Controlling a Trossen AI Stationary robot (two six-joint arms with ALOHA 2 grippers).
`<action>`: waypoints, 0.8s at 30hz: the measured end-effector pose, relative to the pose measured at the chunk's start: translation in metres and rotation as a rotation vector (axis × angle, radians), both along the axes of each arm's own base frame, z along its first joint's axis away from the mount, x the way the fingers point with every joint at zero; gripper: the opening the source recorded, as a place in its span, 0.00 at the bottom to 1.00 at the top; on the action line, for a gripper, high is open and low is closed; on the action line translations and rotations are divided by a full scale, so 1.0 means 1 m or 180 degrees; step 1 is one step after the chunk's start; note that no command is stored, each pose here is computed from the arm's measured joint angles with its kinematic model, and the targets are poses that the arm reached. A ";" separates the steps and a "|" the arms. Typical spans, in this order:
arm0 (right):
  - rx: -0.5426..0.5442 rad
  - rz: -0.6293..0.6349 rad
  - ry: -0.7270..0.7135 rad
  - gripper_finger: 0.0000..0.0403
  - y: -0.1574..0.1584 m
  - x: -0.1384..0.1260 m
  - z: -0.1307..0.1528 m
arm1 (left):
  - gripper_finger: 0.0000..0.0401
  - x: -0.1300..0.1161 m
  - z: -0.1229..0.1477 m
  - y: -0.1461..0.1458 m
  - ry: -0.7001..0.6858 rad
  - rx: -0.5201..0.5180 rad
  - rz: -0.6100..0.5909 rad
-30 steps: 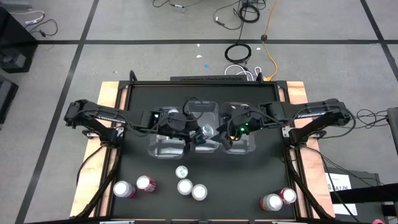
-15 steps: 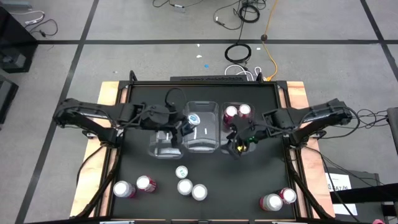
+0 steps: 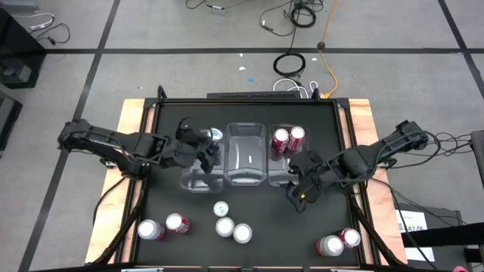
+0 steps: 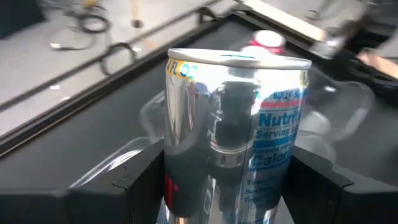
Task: Sort soda cans
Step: Put the bottom right blue soda can into the left transparent bin
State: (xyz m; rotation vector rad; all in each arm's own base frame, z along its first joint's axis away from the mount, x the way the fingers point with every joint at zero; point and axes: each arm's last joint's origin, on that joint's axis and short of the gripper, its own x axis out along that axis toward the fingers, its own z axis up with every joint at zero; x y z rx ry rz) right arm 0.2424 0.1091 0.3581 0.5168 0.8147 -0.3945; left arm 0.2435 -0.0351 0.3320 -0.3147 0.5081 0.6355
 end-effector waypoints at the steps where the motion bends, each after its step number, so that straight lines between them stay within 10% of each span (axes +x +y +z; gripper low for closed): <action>1: -0.0016 0.0004 0.0004 0.69 0.002 -0.002 0.000 | 0.68 -0.002 -0.005 -0.002 0.0001 0.0033 0.0090; 10: -0.0194 -0.0098 0.0108 0.69 0.014 -0.017 -0.004 | 0.68 -0.014 -0.061 -0.022 -0.0453 0.0219 0.0857; 24: -0.0233 -0.0167 0.0256 0.69 0.012 -0.022 -0.006 | 0.68 -0.013 -0.124 -0.044 -0.0405 0.0522 0.0727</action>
